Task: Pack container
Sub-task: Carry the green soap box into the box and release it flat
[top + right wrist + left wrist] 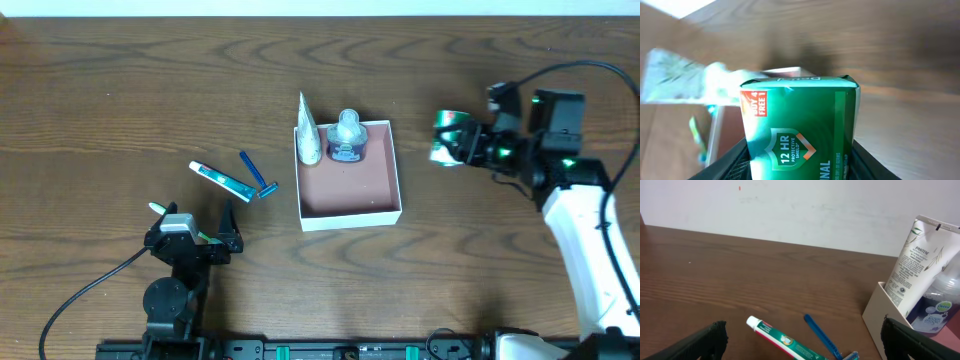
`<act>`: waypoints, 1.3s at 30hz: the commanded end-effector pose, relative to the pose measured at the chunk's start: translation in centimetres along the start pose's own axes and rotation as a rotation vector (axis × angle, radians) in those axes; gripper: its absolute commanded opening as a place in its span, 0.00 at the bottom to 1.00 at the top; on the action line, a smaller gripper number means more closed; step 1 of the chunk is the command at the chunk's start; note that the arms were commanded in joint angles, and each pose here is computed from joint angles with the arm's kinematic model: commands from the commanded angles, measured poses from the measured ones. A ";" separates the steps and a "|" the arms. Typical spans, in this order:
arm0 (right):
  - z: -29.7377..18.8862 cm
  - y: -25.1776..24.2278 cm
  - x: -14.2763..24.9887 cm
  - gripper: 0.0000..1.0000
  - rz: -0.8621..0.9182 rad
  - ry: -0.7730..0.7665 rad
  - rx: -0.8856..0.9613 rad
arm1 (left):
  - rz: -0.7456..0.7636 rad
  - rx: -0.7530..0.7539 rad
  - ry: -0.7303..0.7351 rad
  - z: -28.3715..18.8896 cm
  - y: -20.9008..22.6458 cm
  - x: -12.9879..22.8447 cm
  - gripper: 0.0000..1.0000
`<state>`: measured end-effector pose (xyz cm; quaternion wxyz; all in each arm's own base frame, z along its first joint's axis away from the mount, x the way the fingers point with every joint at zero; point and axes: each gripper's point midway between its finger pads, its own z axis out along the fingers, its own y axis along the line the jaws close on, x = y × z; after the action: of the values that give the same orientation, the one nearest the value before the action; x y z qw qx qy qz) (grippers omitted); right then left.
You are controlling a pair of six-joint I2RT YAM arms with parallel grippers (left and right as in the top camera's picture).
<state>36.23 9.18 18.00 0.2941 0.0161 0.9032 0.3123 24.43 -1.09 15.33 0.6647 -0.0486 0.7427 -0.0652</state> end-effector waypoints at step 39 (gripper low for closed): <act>10.8 3.5 2.2 0.70 -0.110 0.070 -0.022 | 0.015 -0.040 0.045 0.1 0.9 1.6 0.98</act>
<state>39.67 17.93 12.03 0.2812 -0.0429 0.9095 0.3030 24.43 -1.09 15.33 0.6647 -0.0486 0.7427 -0.0652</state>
